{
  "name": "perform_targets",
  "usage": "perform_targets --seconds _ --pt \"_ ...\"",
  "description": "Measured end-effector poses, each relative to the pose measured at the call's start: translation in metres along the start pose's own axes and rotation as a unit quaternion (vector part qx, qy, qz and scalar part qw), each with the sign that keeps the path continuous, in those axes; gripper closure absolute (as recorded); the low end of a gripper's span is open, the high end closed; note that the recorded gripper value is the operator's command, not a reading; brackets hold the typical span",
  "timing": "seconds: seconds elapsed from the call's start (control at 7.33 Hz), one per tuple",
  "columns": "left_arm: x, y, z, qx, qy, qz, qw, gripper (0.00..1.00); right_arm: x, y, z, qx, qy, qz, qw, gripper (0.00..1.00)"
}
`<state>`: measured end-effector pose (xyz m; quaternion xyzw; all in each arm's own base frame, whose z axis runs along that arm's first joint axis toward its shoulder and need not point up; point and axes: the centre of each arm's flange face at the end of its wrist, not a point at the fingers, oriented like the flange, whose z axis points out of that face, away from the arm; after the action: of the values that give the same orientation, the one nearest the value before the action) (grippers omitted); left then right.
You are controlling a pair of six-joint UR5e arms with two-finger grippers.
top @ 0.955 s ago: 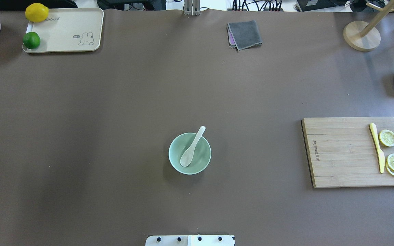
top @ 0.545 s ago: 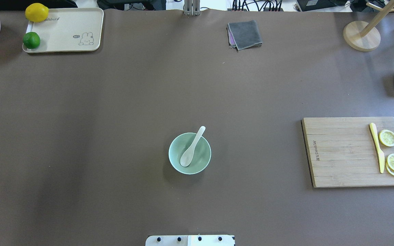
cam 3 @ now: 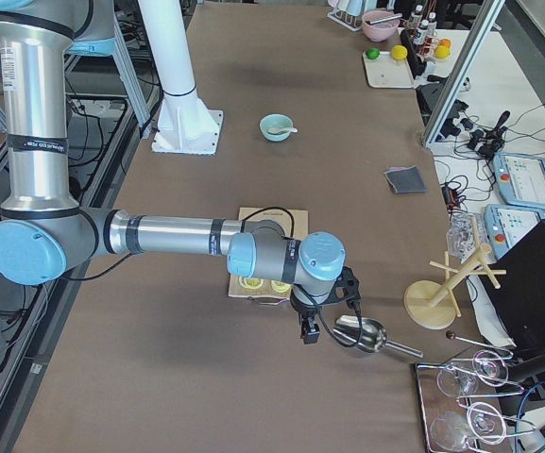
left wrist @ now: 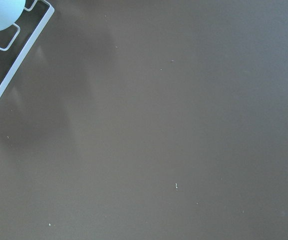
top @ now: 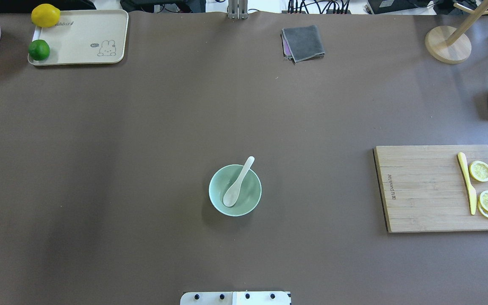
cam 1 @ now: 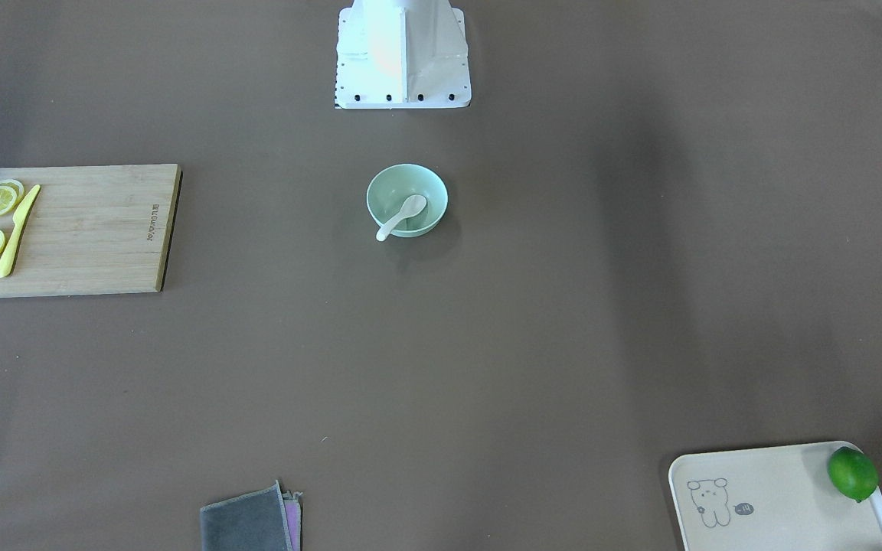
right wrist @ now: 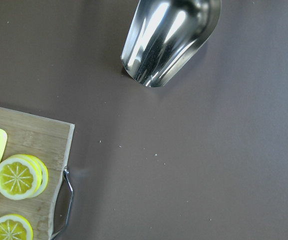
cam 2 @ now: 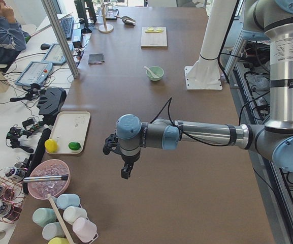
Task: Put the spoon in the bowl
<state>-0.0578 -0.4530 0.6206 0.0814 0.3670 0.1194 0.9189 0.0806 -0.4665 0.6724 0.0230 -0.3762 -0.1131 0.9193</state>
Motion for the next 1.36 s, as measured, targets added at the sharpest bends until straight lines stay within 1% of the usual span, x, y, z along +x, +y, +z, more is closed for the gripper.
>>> perform_targets --seconds 0.41,0.95,1.36 --pt "0.0012 0.0016 -0.0023 0.002 -0.001 0.002 1.0000 0.02 -0.0003 0.0023 -0.0007 0.003 -0.007 -0.002 1.0000 0.00" --pt "0.0005 0.0044 -0.0023 0.002 -0.002 0.002 1.0000 0.02 -0.0001 0.0034 0.0000 0.003 -0.009 -0.001 1.0000 0.00" --pt "0.0006 0.0045 -0.0015 0.001 0.000 -0.001 1.0000 0.02 -0.0075 0.0002 -0.0058 0.013 -0.018 -0.008 0.9997 0.00"
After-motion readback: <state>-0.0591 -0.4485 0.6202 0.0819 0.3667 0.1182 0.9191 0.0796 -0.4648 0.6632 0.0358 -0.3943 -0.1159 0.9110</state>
